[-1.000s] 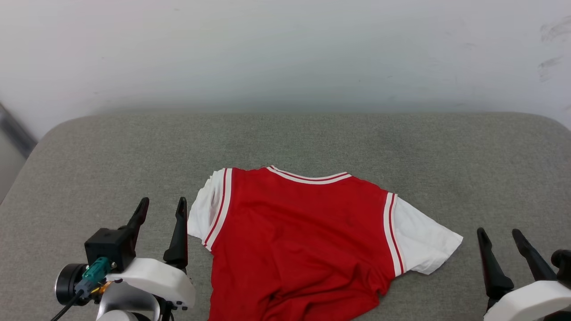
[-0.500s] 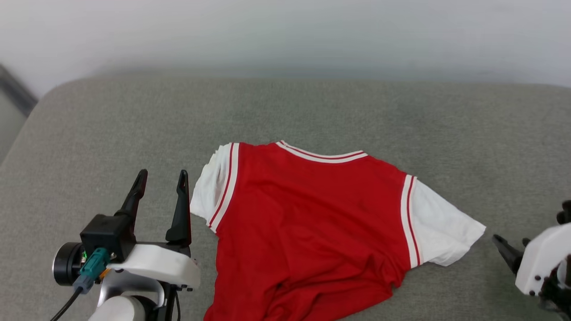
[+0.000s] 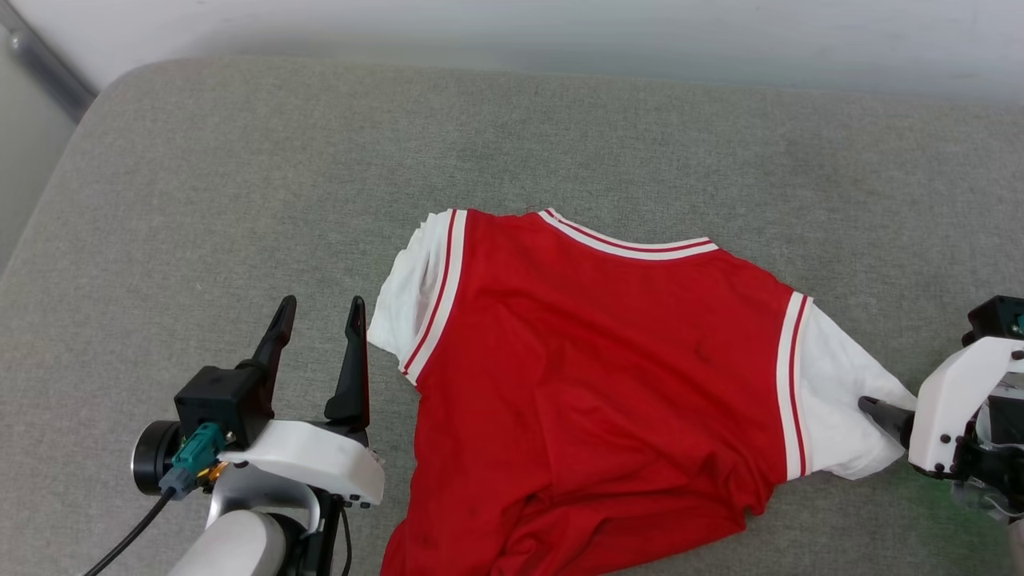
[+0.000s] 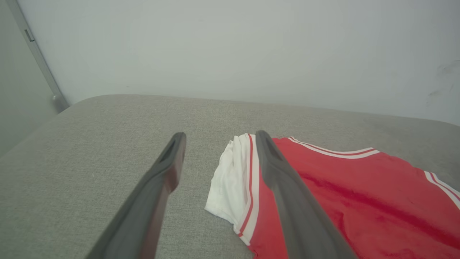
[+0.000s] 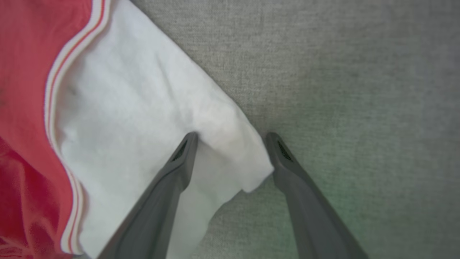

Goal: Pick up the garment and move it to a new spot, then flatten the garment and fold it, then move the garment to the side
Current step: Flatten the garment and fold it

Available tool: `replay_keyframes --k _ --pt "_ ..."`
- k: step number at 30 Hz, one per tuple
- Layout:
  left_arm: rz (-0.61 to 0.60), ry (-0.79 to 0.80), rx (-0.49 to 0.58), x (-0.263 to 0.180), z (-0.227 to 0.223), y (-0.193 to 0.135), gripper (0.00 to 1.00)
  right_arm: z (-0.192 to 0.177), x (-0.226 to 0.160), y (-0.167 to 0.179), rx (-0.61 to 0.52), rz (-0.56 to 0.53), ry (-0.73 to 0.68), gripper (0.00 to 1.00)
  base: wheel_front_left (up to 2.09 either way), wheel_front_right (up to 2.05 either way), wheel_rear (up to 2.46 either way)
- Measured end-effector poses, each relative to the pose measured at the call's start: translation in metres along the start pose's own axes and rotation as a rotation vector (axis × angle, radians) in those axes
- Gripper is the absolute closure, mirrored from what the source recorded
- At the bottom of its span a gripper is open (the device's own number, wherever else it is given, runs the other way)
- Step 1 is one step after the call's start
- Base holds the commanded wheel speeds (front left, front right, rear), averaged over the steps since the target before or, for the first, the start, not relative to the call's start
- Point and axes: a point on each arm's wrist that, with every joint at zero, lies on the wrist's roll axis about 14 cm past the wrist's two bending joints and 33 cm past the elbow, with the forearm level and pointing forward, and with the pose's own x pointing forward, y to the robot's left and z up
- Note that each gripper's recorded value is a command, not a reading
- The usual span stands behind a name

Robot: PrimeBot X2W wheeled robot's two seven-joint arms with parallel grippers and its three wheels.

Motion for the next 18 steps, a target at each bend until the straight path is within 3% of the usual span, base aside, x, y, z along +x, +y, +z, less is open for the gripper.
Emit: replay_keyframes --k 1,2,3,11,18 --pt "0.002 0.007 -0.006 0.000 -0.002 0.001 0.00 -0.001 0.001 0.000 0.007 0.005 0.011 0.00 0.00 0.00 0.00" --pt "0.002 0.012 -0.009 0.000 -0.003 0.001 0.00 -0.001 0.001 0.001 0.014 0.013 0.020 0.66 0.00 0.00 0.00" --pt "-0.001 0.021 -0.012 0.000 -0.004 0.001 0.00 -0.001 0.000 0.001 0.008 0.011 0.022 1.00 0.00 0.00 0.00" --pt "-0.041 0.034 0.006 0.007 0.007 0.007 0.00 0.022 -0.021 -0.002 -0.036 -0.002 -0.131 1.00 0.00 0.00 0.00" --pt "-0.194 0.067 0.067 0.050 0.049 -0.011 0.00 0.061 -0.062 -0.009 -0.078 -0.028 -0.328 1.00 0.00 0.00 0.00"
